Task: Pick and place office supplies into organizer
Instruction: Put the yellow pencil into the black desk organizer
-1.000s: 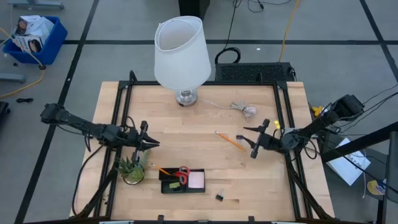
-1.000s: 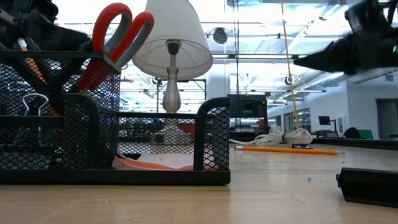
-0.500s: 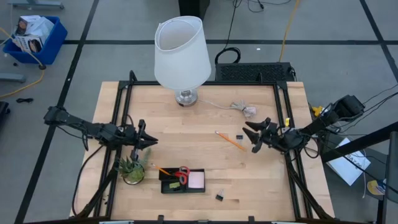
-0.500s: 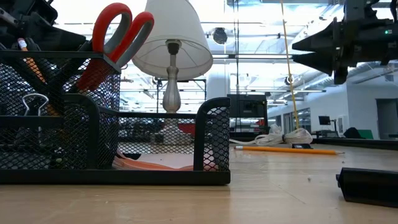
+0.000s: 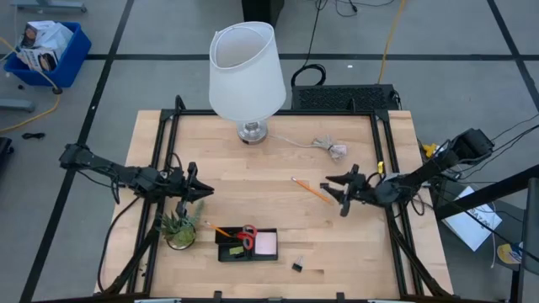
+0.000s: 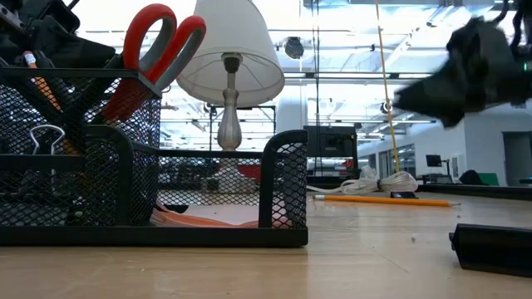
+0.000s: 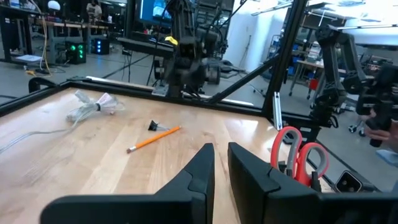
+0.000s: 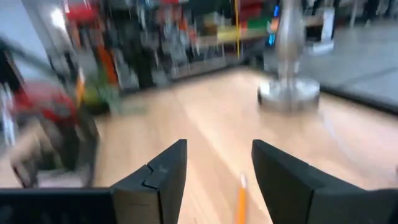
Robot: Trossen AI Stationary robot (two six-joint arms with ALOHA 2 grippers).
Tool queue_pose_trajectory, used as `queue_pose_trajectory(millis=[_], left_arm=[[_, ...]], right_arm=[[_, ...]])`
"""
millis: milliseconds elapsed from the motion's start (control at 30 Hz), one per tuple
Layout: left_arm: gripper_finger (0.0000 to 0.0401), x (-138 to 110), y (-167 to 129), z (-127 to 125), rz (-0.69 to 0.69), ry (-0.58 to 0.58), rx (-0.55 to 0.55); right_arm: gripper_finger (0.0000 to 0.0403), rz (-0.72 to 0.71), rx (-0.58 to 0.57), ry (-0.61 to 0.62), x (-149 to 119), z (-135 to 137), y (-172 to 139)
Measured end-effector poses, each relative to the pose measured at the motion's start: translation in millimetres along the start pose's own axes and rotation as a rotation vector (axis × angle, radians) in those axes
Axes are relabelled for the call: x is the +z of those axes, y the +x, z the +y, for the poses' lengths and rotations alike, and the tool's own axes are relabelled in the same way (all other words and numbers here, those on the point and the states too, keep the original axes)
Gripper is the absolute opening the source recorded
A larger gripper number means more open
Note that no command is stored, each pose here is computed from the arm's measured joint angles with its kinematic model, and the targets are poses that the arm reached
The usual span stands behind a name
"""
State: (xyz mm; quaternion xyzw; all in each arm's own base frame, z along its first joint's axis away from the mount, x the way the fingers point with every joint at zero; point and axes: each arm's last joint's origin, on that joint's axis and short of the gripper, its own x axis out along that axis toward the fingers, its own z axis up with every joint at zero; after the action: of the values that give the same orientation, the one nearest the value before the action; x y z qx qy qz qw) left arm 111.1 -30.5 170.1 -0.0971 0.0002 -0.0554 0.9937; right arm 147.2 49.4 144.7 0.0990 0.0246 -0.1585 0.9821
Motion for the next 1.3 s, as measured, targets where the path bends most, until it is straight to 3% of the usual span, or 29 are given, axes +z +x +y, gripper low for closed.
queue_pose_trajectory(millis=[233, 567, 767, 1033, 1300], left_arm=[[0.0049, 0, 0, 0, 0.000, 0.000, 0.000], [0.0049, 0, 0, 0, 0.000, 0.002, 0.000], [0.0049, 0, 0, 0, 0.000, 0.002, 0.000], [0.0049, 0, 0, 0, 0.000, 0.002, 0.000], [0.0049, 0, 0, 0, 0.000, 0.001, 0.000]], right_arm=[[0.0173, 0.237, -0.045, -0.184, -13, 18, 16], [0.0176, 0.328, -0.111, -0.085, -38, 11, 25], [0.0208, 0.430, -0.164, -0.043, -56, 8, 19], [0.0267, 0.469, -0.216, -0.054, -66, 5, 14], [0.0269, 0.523, -0.224, -0.068, -71, 3, 11]])
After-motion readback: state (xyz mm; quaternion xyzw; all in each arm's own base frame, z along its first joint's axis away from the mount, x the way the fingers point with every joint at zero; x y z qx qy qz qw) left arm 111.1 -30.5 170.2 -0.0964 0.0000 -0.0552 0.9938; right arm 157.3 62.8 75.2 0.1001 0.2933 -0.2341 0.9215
